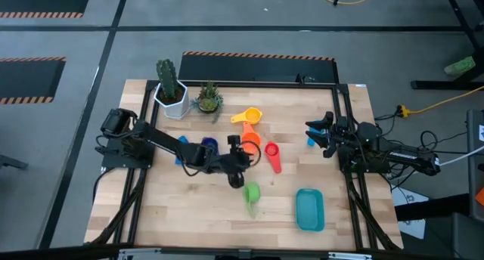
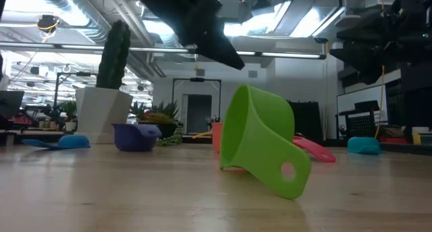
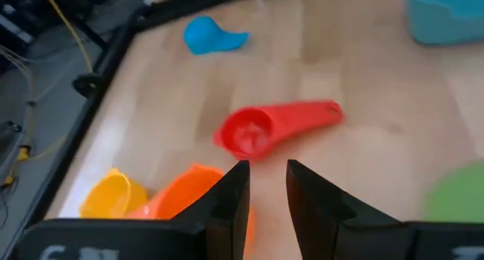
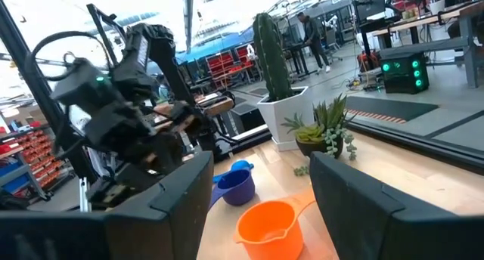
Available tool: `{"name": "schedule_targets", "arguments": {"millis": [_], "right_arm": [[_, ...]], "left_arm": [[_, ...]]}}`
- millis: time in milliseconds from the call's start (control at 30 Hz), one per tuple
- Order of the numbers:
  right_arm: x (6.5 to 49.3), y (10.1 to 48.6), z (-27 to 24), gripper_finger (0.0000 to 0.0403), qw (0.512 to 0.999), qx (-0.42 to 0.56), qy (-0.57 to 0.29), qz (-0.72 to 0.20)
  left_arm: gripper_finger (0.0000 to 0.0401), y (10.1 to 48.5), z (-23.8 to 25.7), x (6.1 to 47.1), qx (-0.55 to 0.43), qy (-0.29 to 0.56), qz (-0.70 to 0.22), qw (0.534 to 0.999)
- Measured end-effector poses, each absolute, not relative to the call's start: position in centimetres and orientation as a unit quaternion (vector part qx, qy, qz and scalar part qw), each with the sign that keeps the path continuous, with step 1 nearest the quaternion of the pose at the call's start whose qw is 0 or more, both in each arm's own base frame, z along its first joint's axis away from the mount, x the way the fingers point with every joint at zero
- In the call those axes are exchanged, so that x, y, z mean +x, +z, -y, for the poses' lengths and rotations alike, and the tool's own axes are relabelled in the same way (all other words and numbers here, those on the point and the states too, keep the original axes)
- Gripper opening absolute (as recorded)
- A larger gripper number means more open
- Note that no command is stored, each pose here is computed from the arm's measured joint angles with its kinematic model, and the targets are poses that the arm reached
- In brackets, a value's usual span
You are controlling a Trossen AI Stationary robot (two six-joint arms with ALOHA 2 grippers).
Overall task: Nest measuring cups in basket
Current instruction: Stack the green measuring cup on top of the orange measuring cup
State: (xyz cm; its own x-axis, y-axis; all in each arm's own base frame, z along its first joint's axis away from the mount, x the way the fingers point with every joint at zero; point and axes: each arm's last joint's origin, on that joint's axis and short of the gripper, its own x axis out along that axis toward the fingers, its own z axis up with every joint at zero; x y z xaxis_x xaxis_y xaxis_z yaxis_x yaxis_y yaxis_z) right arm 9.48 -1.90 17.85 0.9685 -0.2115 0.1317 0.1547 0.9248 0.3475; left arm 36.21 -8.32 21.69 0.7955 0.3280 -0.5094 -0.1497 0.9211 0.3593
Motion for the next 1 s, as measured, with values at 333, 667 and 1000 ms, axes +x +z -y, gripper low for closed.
{"name": "schedule_targets", "arguments": {"millis": [333, 667, 1000], "right_arm": [[9.5, 17.8, 1.9, 0.0225, 0.979, 0.162, -0.094, 0.082], [9.5, 17.8, 1.9, 0.0225, 0.980, 0.157, -0.094, 0.081], [9.5, 17.6, 1.9, 0.0225, 0.980, 0.159, -0.096, 0.069]], "left_arm": [[0.0082, 21.8, 13.7, 34.2, 0.128, -0.037, -0.365, 0.921], [0.0088, 22.0, 14.8, 33.9, 0.120, -0.002, -0.344, 0.931], [0.0107, 21.0, 15.0, 34.6, 0.157, -0.020, -0.346, 0.925]]}}
